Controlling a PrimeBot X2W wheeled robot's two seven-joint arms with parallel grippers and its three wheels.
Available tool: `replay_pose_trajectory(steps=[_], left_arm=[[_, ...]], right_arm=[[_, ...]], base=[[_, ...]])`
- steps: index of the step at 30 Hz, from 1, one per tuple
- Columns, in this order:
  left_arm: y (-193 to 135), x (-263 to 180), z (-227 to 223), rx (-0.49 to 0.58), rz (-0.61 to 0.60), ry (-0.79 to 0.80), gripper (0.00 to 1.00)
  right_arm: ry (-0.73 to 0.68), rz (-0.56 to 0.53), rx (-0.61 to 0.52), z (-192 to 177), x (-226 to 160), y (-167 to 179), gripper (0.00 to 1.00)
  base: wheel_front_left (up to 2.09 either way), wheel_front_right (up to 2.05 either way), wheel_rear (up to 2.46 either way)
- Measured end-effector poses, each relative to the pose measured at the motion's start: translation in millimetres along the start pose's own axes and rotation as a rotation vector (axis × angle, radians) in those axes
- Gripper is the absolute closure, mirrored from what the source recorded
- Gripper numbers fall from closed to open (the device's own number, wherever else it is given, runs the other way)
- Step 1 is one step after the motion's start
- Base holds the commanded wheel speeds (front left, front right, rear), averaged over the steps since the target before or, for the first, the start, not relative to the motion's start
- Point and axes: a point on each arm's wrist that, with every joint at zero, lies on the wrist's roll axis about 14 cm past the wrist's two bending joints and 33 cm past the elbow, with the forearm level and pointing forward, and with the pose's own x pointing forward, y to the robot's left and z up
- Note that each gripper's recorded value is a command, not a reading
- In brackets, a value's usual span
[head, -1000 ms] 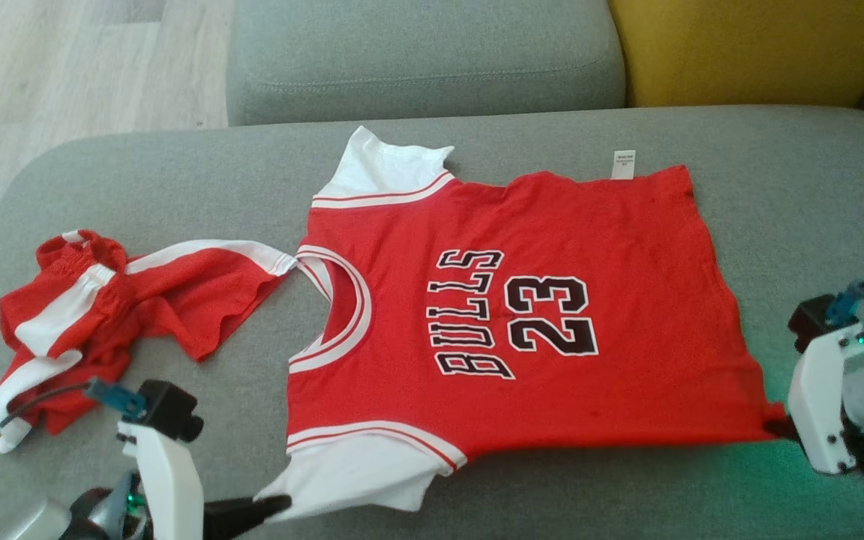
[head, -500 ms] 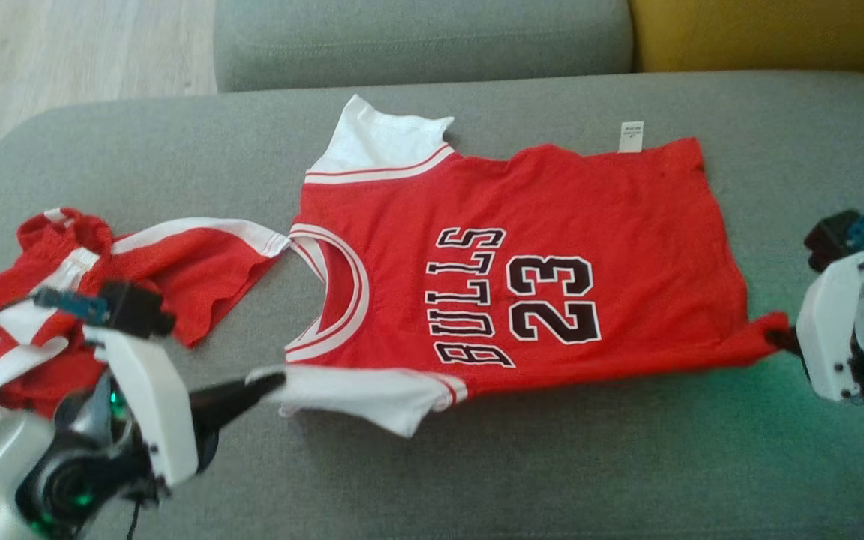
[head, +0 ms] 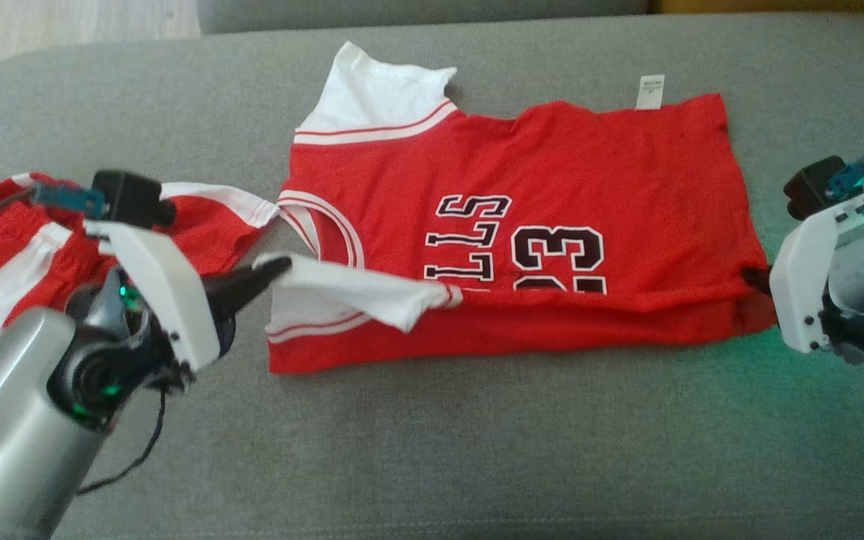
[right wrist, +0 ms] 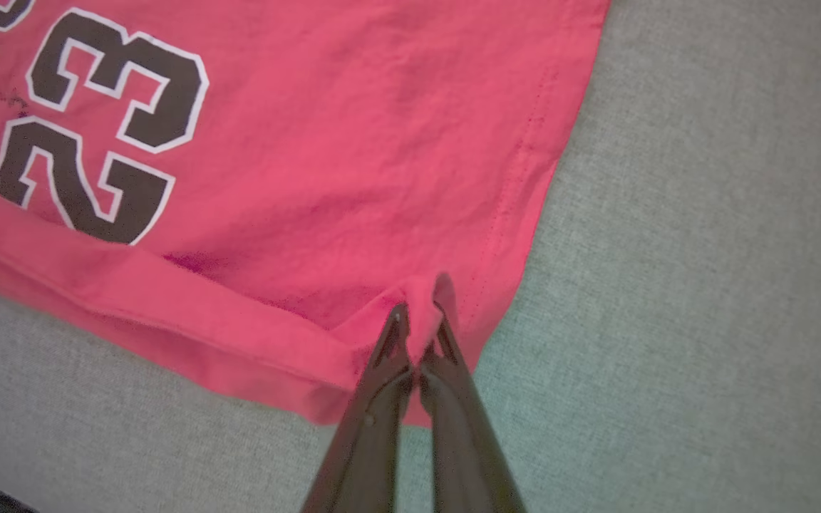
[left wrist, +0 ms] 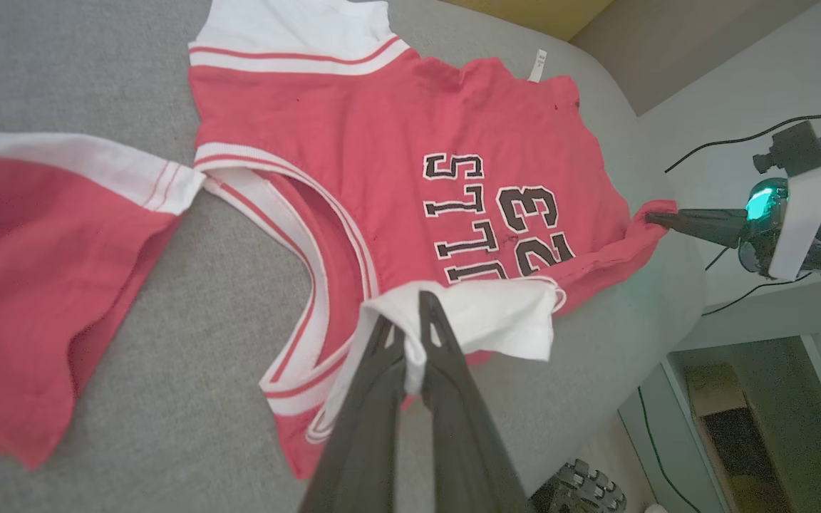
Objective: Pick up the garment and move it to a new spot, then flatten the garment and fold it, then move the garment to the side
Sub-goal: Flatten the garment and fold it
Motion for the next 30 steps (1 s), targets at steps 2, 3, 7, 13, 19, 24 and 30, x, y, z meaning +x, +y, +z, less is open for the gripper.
replay_pose_trajectory(steps=[2,3,7,13,19,24,30], left_arm=[[3.8,8.1,5.8,0.007,0.008,-0.004,1.00],[5.5,12.0,7.5,0.011,0.010,-0.002,1.00],[12.6,25.6,10.6,0.026,0.023,0.008,1.00],[24.8,41.7,9.1,0.043,0.054,0.018,0.56],[39.8,49.7,24.4,0.075,0.131,-0.084,0.00],[39.4,41.4,66.2,0.029,0.170,-0.333,0.00],[31.9,4.0,120.5,-0.070,0.195,-0.712,0.00]], right_arm=[[0.001,-0.002,-0.001,1.2,5.4,-1.2,1.00],[0.002,-0.004,-0.002,1.4,8.0,-2.0,1.00],[0.001,-0.003,-0.003,3.3,17.7,-2.5,1.00],[-0.039,-0.010,0.014,10.9,27.8,-7.0,0.50],[-0.165,-0.011,0.091,30.0,31.3,-10.7,0.00],[-0.400,-0.040,0.201,65.9,17.3,-24.6,0.00],[-0.785,-0.077,0.265,118.1,-25.2,-29.0,0.00]], base=[[0.00,0.00,0.00],[0.00,0.00,0.00],[0.00,0.00,0.00],[0.00,0.00,0.00],[0.00,0.00,0.00],[0.00,0.00,0.00],[0.00,0.00,0.00]])
